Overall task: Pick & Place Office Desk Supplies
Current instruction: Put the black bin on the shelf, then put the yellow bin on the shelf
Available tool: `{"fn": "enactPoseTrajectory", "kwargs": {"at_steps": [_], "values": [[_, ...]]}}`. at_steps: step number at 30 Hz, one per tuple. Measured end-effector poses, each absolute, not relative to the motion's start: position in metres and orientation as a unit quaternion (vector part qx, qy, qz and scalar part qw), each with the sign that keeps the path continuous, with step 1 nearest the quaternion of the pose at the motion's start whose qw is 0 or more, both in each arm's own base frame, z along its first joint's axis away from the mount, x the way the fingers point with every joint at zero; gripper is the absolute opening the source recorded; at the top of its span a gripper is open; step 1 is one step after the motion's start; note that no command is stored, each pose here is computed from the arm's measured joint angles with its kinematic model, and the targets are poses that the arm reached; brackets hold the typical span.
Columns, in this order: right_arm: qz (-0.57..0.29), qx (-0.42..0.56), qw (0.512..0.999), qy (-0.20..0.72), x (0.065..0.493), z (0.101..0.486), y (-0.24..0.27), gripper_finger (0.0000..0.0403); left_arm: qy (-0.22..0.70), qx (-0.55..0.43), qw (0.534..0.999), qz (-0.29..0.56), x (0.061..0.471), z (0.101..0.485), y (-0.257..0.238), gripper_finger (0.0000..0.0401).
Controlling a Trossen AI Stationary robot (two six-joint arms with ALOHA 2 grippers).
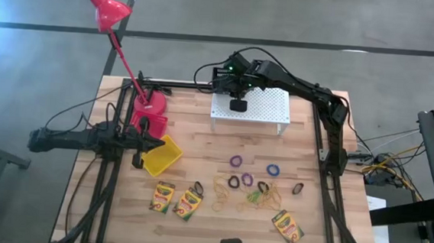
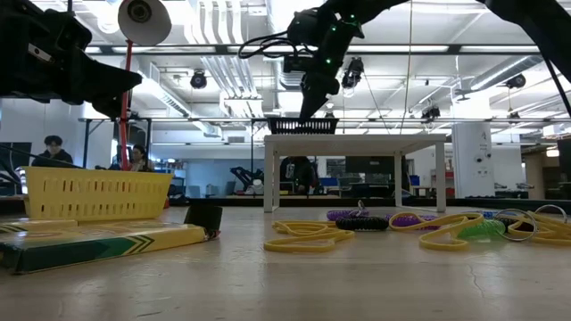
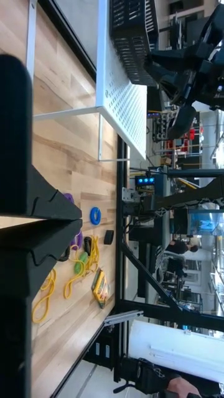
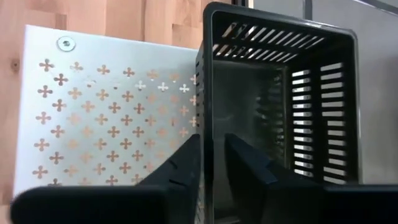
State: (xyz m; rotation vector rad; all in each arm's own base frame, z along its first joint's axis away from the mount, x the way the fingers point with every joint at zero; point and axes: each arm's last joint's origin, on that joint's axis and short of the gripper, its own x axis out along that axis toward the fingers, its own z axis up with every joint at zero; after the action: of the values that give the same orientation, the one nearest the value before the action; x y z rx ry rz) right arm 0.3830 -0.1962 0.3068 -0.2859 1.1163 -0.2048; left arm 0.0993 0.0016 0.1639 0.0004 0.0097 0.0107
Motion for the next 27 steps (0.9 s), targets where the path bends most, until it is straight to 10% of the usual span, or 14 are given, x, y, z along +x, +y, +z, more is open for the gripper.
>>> {"fn": "enactPoseTrajectory", "kwargs": {"at_steps": [8,16,27], "values": [[-0.106,-0.139,0.846,0.504,0.381,0.338,-0.189,0.0175,0.005,0.0,1.0,0.005,0.099,0.164,0.002,0.0015],[-0.06,-0.153,0.879,0.447,0.39,0.391,-0.128,0.0185,0.005,0.0,1.0,0.005,0.099,0.164,0.002,0.0015],[0.142,-0.16,0.906,0.366,0.444,0.314,-0.033,0.0166,0.005,0.0,1.0,0.005,0.099,0.164,0.002,0.0015]]}}
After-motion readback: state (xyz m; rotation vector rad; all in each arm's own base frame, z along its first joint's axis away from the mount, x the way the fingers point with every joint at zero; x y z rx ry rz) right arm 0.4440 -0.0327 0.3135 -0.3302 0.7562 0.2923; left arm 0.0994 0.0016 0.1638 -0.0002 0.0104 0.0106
